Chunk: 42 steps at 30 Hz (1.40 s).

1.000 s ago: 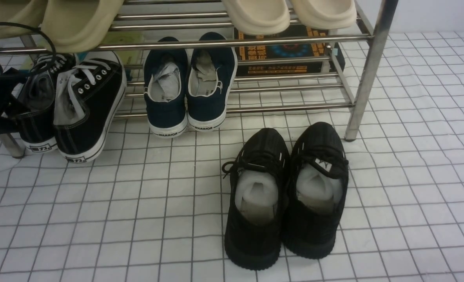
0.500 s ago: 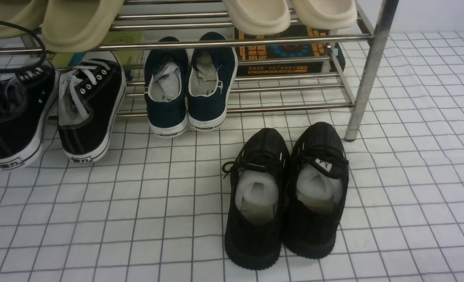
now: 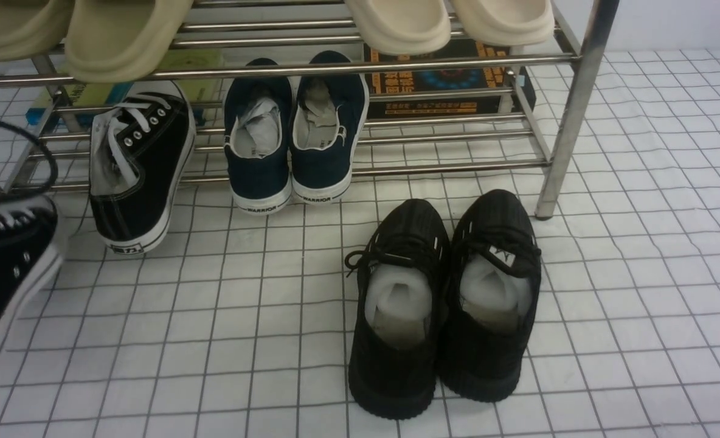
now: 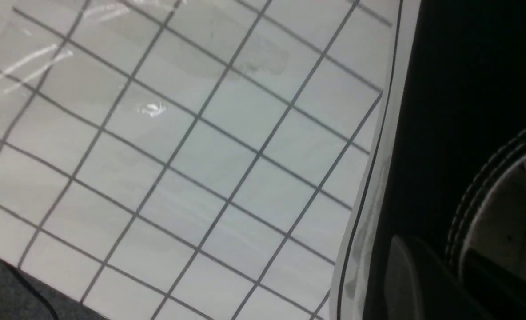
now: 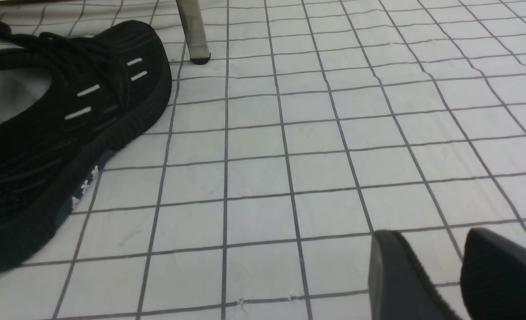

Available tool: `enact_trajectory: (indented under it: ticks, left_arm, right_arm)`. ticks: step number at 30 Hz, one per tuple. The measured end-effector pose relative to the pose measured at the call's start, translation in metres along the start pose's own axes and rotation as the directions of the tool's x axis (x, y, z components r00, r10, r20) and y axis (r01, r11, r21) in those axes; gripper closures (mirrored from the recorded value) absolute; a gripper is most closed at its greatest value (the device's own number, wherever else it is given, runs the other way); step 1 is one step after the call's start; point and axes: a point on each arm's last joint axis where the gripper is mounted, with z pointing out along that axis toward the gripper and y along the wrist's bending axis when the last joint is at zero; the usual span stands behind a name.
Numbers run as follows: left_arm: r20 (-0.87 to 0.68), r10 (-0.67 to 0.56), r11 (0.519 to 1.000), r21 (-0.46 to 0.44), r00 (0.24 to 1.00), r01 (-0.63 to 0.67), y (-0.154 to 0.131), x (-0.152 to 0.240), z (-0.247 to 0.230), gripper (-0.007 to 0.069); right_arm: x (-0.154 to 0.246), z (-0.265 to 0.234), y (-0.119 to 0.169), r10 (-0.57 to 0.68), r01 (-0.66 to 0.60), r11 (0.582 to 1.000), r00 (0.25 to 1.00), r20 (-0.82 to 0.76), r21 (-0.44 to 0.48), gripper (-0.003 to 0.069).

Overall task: Take the shoes off the shelf with your hand from the white checkered tablecloth.
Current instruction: 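Set the held shoe down on the floor in front of the rack with the left gripper, then grasp the leftmost shoe on the bottom shelf of the shoe rack with the left gripper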

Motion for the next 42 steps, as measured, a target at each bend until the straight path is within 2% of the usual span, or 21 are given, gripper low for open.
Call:
enact_trajectory:
  ticks: [5, 12, 18, 20, 23, 26, 28, 29, 31, 32, 34, 35, 38, 40, 42]
  left_arm:
    - [0.023, 0.003, 1.000, 0.009, 1.000, -0.003, 0.003, 0.017, 0.034, 0.0610]
    - [0.089, 0.043, 0.999, 0.023, 0.995, -0.045, 0.003, 0.023, 0.051, 0.0586]
    - [0.101, 0.044, 0.999, 0.027, 0.994, -0.047, 0.003, 0.023, 0.050, 0.0455]
    - [0.086, 0.044, 0.999, 0.024, 0.995, -0.046, 0.003, 0.021, 0.046, 0.0363]
    - [0.078, 0.035, 0.999, 0.030, 0.996, -0.038, 0.001, 0.013, 0.031, 0.0265]
    - [0.096, 0.013, 0.998, 0.067, 0.995, -0.019, -0.004, 0.002, 0.016, 0.0231]
    - [0.117, -0.028, 0.990, 0.139, 0.993, 0.011, -0.012, -0.009, -0.004, 0.0258]
    - [0.120, -0.030, 0.990, 0.139, 0.992, 0.013, -0.012, -0.010, -0.006, 0.0265]
    - [0.102, -0.035, 0.978, 0.210, 0.994, 0.013, -0.020, -0.017, -0.022, 0.0392]
    - [0.107, -0.034, 0.976, 0.217, 0.994, 0.010, -0.021, -0.018, -0.023, 0.0404]
    - [0.093, 0.001, 0.959, 0.282, 0.996, -0.027, -0.030, -0.029, -0.032, 0.0555]
    - [0.091, 0.007, 0.951, 0.307, 0.996, -0.035, -0.033, -0.032, -0.032, 0.0587]
    - [0.074, 0.015, 0.928, 0.369, 0.997, -0.041, -0.043, -0.046, -0.027, 0.0616]
    - [0.064, 0.012, 0.918, 0.394, 0.998, -0.036, -0.048, -0.053, -0.024, 0.0609]
    - [0.054, 0.026, 0.911, 0.409, 0.998, -0.046, -0.057, -0.059, -0.016, 0.0571]
  right_arm:
    - [0.000, 0.000, 0.000, 0.000, 0.000, 1.000, 1.000, 0.000, 0.000, 0.0420]
    - [0.000, 0.000, 0.000, 0.000, 0.000, 1.000, 1.000, 0.000, 0.000, 0.0420]
    - [0.000, 0.000, 0.000, 0.000, 0.000, 1.000, 1.000, 0.001, 0.000, 0.0420]
    - [0.000, 0.000, 0.000, 0.000, 0.000, 1.000, 1.000, 0.001, 0.000, 0.0420]
    - [0.000, 0.000, 0.000, 0.000, 0.000, 1.000, 1.000, 0.001, 0.000, 0.0420]
    - [0.000, 0.000, 0.000, 0.000, 0.000, 1.000, 1.000, 0.001, 0.000, 0.0420]
    - [0.000, 0.000, 0.000, 0.000, 0.000, 1.000, 1.000, 0.001, 0.000, 0.0420]
    - [0.000, 0.000, 0.000, 0.000, 0.000, 1.000, 1.000, 0.001, 0.000, 0.0420]
    - [0.000, 0.000, 0.000, 0.000, 0.000, 1.000, 1.000, 0.001, 0.000, 0.0420]
    - [0.000, 0.000, 0.000, 0.000, 0.000, 1.000, 1.000, 0.001, 0.000, 0.0420]
    - [0.000, 0.000, 0.000, 0.000, 0.000, 1.000, 1.000, 0.001, 0.000, 0.0420]
    - [0.000, 0.000, 0.000, 0.000, 0.000, 1.000, 1.000, 0.001, 0.000, 0.0420]
    - [0.000, 0.000, 0.000, 0.000, 0.000, 1.000, 1.000, 0.001, 0.000, 0.0420]
    - [0.000, 0.000, 0.000, 0.000, 0.000, 1.000, 1.000, 0.001, 0.000, 0.0420]
    - [0.000, 0.000, 0.000, 0.000, 0.000, 1.000, 1.000, 0.001, 0.000, 0.0420]
